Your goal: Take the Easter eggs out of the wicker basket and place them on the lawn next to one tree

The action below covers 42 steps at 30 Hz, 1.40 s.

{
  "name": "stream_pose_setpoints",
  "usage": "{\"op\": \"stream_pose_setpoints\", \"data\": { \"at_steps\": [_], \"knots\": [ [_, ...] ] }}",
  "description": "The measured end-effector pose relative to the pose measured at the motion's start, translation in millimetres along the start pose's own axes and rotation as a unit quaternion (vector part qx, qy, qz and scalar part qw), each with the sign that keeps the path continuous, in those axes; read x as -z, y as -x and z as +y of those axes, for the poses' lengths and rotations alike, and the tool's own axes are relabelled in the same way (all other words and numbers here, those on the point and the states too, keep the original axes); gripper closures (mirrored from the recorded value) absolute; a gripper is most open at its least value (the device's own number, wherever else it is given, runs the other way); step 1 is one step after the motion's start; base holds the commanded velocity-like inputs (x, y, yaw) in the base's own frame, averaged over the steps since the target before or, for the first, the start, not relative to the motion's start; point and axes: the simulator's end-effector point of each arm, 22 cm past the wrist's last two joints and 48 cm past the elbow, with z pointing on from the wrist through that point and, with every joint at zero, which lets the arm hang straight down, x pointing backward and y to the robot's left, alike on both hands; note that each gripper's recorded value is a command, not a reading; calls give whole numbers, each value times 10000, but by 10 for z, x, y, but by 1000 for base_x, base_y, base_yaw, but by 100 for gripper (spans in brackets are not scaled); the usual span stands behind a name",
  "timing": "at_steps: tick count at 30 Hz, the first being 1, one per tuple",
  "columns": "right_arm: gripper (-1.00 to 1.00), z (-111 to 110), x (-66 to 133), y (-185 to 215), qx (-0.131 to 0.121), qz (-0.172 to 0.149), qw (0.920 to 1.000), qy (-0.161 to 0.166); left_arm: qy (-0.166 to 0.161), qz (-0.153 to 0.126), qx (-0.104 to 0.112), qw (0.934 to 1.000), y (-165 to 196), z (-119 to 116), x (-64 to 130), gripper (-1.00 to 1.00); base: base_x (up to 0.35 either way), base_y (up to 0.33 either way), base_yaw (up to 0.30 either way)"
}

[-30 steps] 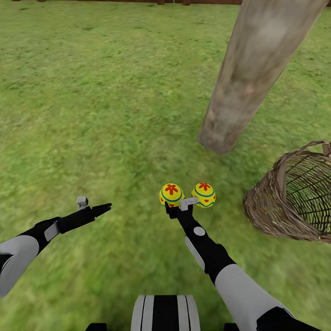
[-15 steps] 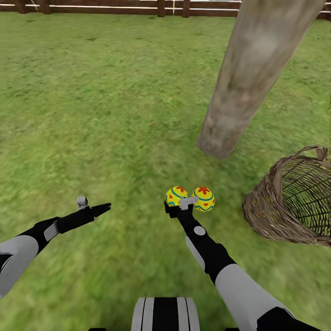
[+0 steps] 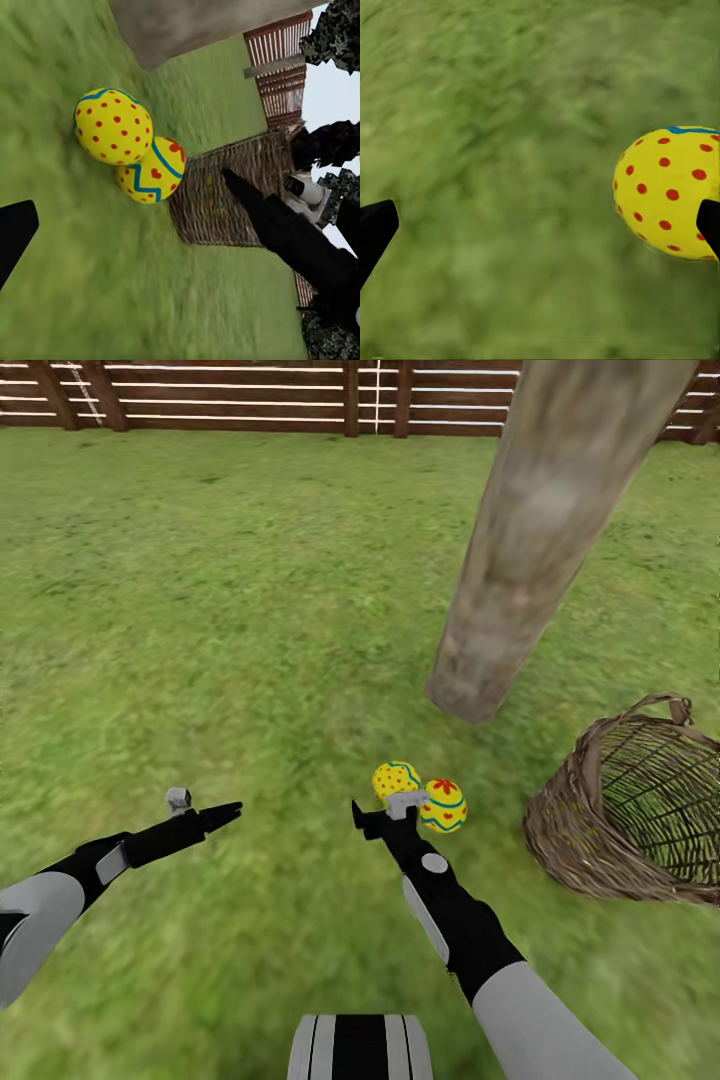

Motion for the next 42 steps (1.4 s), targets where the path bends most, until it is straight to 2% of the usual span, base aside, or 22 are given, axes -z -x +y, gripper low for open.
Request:
{"op": "stream_pose_setpoints", "data": {
  "at_steps": [1,2,3,5,7,9,10,11,13,14,15,16,19,21,24,26,27,29,30,34,39,42],
  "knots": [
    [-100,25,13,-35,-23,236,9997,21,-4,-7,-10,10000,16,-21,1,-100,0,0,0],
    [-100,54,39,-176,-244,666,9975,62,-6,3,17,10000,17,-41,-9,-100,0,0,0],
    [-100,110,82,-320,-556,1107,9922,143,-11,13,112,9999,20,-62,-12,-100,0,0,0],
    [-100,202,158,-451,-768,1716,9818,278,-18,10,200,9998,47,-103,5,-100,0,0,0],
    [-100,175,128,-318,-673,1935,9783,305,-43,48,393,9992,50,-154,-5,-100,0,0,0],
    [-100,-86,87,-39,-381,2215,9742,187,-63,63,498,9987,62,-202,-8,-100,0,0,0],
    [-100,-485,105,55,-127,2694,9629,-83,-73,67,523,9986,70,-225,-8,-100,0,0,0],
    [-100,-776,99,75,-41,3065,9513,-316,-82,61,517,9986,82,-248,-5,-100,0,0,0],
    [-100,-1265,186,-50,-119,4031,9119,-760,-90,44,486,9988,114,-289,12,-100,0,0,0],
    [-100,-1369,279,62,-322,4480,8901,-781,-98,38,468,9989,129,-312,17,-100,0,0,0],
    [-100,-1386,283,270,-409,4504,8887,-759,-112,26,447,9989,145,-339,21,-100,0,0,0],
    [-100,-1525,363,409,-279,4658,8799,-891,-123,20,429,9990,160,-363,29,-100,0,0,0],
    [-100,-1776,539,562,375,4904,8645,-1032,-154,3,368,9992,199,-433,42,-100,0,0,0],
    [-100,-1742,577,606,742,4975,8588,-973,-172,-11,335,9993,222,-478,49,-100,0,0,0],
    [-100,-1560,561,731,825,4900,8649,-713,-200,-31,284,9994,260,-550,57,-100,0,0,0],
    [-100,-1413,476,974,965,4637,8791,-541,-216,-40,247,9995,280,-596,60,-100,0,0,0],
    [-100,-1359,434,1160,1034,4435,8893,-427,-221,-48,231,9995,293,-618,68,-100,0,0,0],
    [-100,-1132,385,1389,992,4171,9034,96,-217,-46,224,9995,294,-615,70,-100,0,0,0],
    [-100,-1115,414,1456,926,4113,9062,321,-213,-49,222,9995,296,-613,72,-100,0,0,0],
    [-100,-1499,548,1543,947,4090,9073,242,-177,-60,210,9996,307,-595,93,-100,-36,0,0],
    [-100,-1496,543,1634,1256,4023,9066,219,-187,-57,198,9996,298,-597,75,-100,-296,0,0],
    [-100,-1679,564,1763,1549,3977,9043,-52,-190,-53,196,9996,291,-599,66,-100,-212,0,0]
  ]
}}
